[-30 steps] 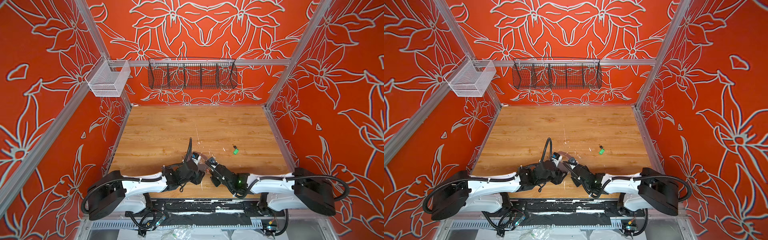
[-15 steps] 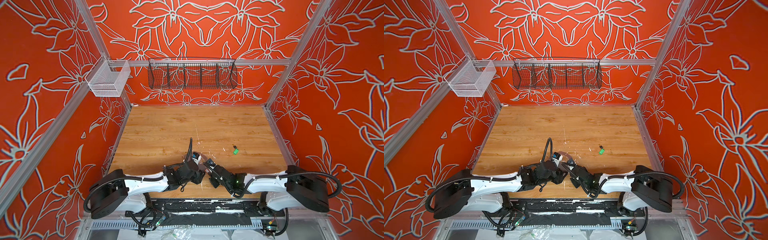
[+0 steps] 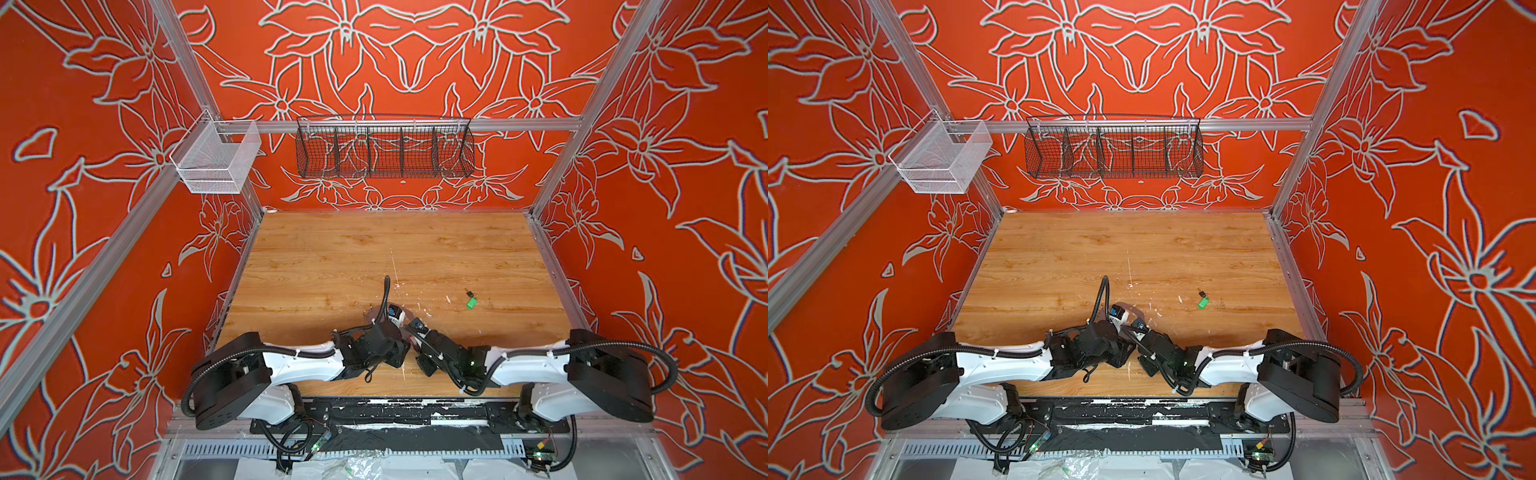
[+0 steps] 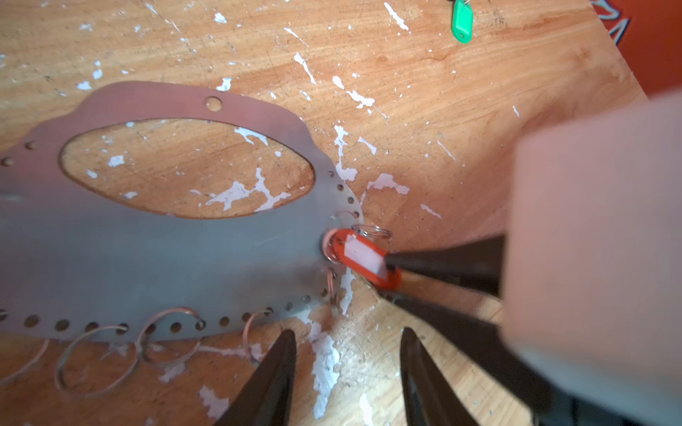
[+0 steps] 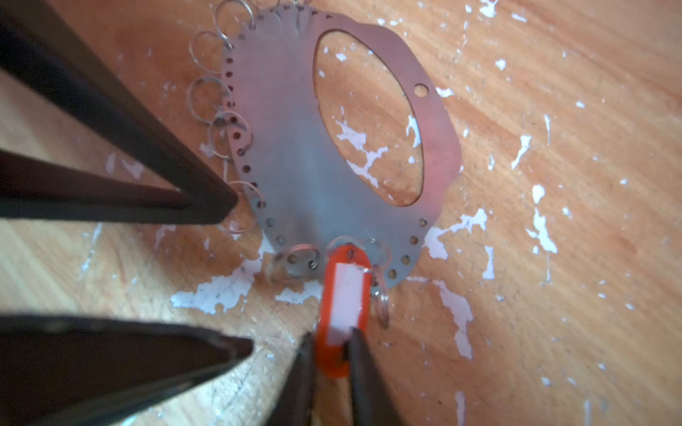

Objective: Attach keys to a key ring
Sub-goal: Move the keyring to the center of the table.

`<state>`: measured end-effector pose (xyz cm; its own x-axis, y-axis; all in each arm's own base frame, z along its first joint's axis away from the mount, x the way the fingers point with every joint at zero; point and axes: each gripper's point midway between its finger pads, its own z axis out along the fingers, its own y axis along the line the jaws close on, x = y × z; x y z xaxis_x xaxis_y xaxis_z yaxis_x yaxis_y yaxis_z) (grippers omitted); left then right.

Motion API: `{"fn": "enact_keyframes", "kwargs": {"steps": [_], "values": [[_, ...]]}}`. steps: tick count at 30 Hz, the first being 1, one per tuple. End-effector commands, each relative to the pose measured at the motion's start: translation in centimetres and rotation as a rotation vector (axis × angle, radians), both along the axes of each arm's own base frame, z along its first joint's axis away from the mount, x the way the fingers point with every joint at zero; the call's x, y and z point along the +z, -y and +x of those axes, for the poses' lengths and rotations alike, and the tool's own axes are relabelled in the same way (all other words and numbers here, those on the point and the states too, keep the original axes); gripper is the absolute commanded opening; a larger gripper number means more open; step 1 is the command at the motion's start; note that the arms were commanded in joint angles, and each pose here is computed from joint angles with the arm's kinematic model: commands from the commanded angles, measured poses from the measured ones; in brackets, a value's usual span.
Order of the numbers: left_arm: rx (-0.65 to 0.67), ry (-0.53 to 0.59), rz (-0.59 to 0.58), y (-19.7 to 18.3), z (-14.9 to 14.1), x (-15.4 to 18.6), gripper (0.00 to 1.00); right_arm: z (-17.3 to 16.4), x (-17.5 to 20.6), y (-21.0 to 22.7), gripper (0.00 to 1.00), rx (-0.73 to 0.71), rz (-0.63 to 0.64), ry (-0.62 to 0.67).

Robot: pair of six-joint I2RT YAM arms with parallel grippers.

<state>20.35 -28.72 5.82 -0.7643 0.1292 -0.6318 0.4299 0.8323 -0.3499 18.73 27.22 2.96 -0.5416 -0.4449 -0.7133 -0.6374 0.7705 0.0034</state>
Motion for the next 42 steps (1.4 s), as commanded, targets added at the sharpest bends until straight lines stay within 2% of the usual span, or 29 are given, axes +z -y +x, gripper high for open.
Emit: {"fn": "enact_keyframes", "kwargs": {"steps": [1,6,22,35,39,42], "values": [[0.013,0.022,-0.007,0.6,0.6,0.4,0.45,-0.3,-1.2,1.3,0.05,-0.027,-0.053,-0.019],[0.018,0.017,0.007,0.6,0.7,-0.1,0.43,-0.2,-1.0,1.3,0.0,-0.04,-0.037,-0.015],[0.12,0.048,0.05,-1.5,1.5,-1.1,0.36,0.4,0.6,2.8,0.0,-0.13,0.007,0.019],[0.099,0.071,0.004,-0.9,1.6,-0.2,0.34,1.1,1.1,4.9,0.0,-0.224,-0.072,0.046],[0.048,0.126,0.03,-0.8,1.7,0.6,0.35,1.7,1.8,6.1,0.0,-0.281,-0.105,0.083],[-0.081,0.235,0.078,-0.2,1.7,2.0,0.37,1.9,2.1,6.6,0.0,-0.301,-0.117,0.104]]}}
